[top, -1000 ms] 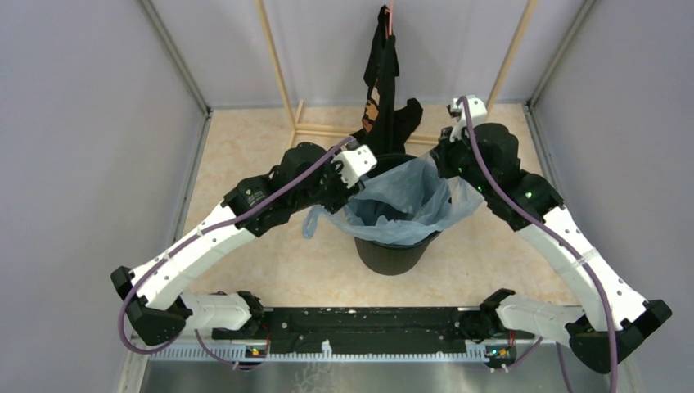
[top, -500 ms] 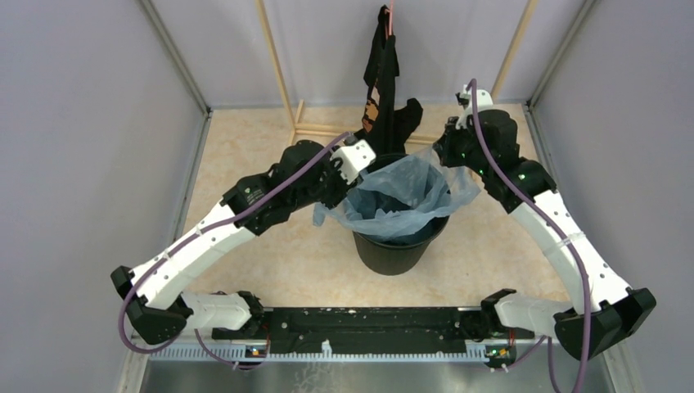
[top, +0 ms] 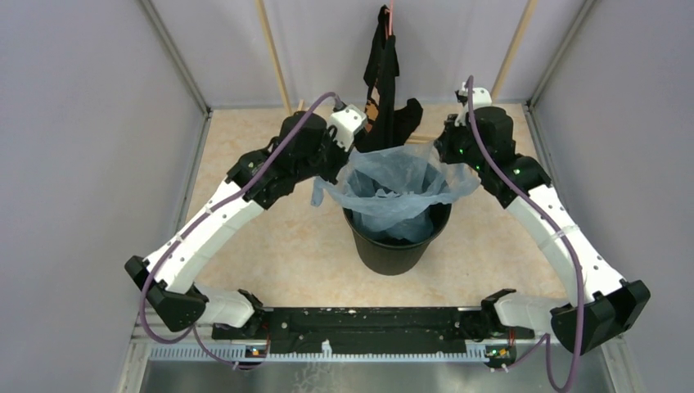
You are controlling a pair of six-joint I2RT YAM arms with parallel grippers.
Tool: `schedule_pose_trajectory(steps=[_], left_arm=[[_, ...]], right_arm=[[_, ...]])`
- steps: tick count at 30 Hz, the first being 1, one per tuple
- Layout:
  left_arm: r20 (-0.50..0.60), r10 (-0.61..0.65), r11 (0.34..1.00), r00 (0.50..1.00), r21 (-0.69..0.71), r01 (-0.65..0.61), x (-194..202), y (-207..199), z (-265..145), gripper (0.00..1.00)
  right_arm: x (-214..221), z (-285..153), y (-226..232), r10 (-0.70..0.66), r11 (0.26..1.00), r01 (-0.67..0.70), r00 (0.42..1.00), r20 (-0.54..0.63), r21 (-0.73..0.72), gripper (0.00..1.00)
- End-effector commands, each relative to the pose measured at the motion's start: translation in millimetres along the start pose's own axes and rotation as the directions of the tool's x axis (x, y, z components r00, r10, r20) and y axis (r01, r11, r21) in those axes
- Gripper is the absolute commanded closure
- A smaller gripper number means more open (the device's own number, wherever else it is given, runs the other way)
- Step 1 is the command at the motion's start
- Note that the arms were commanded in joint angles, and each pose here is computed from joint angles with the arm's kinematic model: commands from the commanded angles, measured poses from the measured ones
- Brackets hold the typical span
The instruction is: Put the trash bags into the trash bin
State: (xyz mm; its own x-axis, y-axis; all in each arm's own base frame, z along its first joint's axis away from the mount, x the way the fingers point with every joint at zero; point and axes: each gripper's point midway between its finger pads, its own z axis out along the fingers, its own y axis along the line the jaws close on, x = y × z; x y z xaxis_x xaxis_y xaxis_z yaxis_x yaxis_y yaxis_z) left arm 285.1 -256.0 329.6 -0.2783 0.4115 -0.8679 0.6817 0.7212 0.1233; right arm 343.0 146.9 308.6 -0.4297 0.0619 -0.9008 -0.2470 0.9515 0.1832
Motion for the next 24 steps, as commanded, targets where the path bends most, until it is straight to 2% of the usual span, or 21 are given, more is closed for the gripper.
schedule_pose_trajectory(steps=[1, 5, 10, 15, 18, 21, 24], left_arm=[[-0.026, -0.123, 0.988, 0.992, 0.092, 0.125, -2, 1, 9, 0.99], [-0.061, -0.227, 0.956, 0.972, 0.177, 0.234, 10, 19, 23, 1.00], [-0.110, -0.374, 0.871, 0.921, 0.300, 0.390, 33, 24, 32, 1.00], [-0.198, -0.434, 0.806, 0.879, 0.352, 0.477, 70, 6, 31, 0.93], [-0.236, -0.459, 0.770, 0.856, 0.375, 0.516, 87, -8, 24, 0.89], [-0.220, -0.469, 0.798, 0.856, 0.309, 0.517, 99, -2, 19, 0.88], [-0.183, -0.465, 0.821, 0.866, 0.276, 0.500, 96, 4, 11, 0.76]], right_arm=[[-15, 5, -10, 0.004, 0.999, -0.006, 0.999, 0.054, 0.043, 1.00], [-9, 12, -13, 0.004, 0.998, -0.006, 0.999, 0.038, 0.056, 1.00], [4, 18, -20, 0.005, 0.997, -0.006, 1.000, 0.009, 0.080, 1.00], [25, 17, -26, 0.018, 0.996, -0.016, 1.000, -0.023, 0.092, 0.99], [31, 13, -27, 0.048, 0.996, -0.046, 0.998, -0.028, 0.075, 0.95], [26, 8, -27, 0.081, 0.996, -0.080, 0.997, -0.018, 0.050, 0.93], [21, 2, -26, 0.090, 0.995, -0.089, 0.996, -0.012, 0.040, 0.92]])
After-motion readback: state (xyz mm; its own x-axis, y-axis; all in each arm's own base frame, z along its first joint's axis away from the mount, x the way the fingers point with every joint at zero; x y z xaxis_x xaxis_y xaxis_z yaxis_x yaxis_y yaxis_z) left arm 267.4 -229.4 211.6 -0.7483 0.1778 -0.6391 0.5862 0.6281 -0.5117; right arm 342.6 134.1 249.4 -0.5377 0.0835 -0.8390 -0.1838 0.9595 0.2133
